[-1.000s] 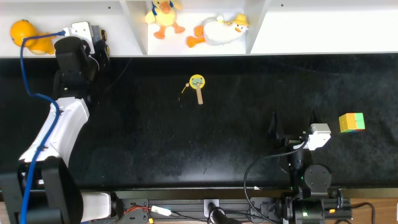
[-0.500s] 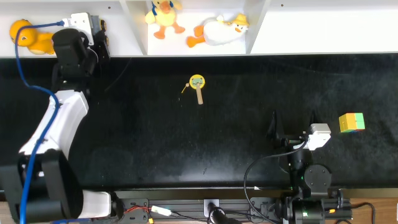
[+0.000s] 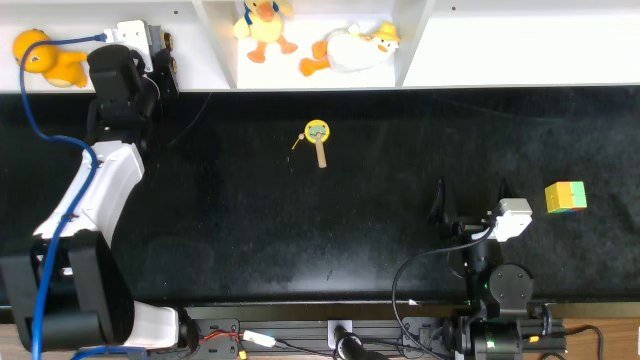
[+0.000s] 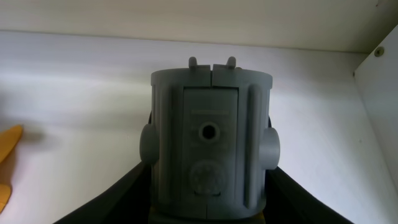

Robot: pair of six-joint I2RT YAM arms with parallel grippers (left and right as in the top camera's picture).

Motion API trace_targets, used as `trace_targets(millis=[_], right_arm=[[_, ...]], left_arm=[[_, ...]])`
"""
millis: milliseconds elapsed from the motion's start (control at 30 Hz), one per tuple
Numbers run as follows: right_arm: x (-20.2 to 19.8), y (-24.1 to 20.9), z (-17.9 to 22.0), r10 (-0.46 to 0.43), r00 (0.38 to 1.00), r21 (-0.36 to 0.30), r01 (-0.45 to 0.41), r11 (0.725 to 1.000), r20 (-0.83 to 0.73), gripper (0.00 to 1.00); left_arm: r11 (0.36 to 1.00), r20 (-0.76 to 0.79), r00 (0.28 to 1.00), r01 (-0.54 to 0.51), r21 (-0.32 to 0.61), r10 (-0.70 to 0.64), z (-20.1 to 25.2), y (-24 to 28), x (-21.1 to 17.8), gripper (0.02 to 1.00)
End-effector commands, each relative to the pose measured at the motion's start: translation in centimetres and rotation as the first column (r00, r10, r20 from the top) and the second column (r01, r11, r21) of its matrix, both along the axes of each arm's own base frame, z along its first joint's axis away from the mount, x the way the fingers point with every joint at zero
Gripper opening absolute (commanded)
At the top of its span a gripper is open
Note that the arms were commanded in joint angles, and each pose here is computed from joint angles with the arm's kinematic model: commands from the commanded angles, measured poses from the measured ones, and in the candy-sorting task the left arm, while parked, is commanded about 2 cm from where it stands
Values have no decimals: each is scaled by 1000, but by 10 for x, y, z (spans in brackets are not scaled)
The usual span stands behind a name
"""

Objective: Store Toys

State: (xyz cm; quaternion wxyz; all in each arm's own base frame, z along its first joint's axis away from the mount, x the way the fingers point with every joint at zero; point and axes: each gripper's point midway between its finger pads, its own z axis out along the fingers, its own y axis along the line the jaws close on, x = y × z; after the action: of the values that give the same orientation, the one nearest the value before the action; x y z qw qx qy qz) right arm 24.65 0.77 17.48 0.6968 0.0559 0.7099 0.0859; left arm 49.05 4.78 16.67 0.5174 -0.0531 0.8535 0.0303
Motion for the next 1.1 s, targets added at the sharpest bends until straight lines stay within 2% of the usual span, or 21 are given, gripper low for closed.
trace_targets(millis=[33,233,333,433,533,800,967,1100], right_arm=[[0,-2,-3,-12,1000,3,12,1000,2,996],[0,-2,-3,-12,1000,4,12,1000,2,996],[0,-2,-3,-12,1000,4,12,1000,2,996],[0,-2,-3,-12,1000,3,12,1000,2,993],[0,-2,-3,-12,1000,4,12,1000,2,996],[0,-2,-3,-12,1000,4,12,1000,2,993],[0,-2,-3,-12,1000,4,12,1000,2,996],[0,-2,-3,-12,1000,3,12,1000,2,993]], left_arm=[[1000,18,1000,17,12,-18,7,0,9,400],[1000,18,1000,17,13,-17,7,0,9,472],[1000,18,1000,17,13,-17,7,0,9,612],[1000,18,1000,17,13,-17,7,0,9,691],[1000,18,1000,17,13,-17,7,0,9,812],[1000,26,1000,17,13,-18,9,0,10,893],[1000,0,1000,19,10,-19,8,-1,4,998],[1000,-19,1000,18,9,-18,15,-2,-6,998]])
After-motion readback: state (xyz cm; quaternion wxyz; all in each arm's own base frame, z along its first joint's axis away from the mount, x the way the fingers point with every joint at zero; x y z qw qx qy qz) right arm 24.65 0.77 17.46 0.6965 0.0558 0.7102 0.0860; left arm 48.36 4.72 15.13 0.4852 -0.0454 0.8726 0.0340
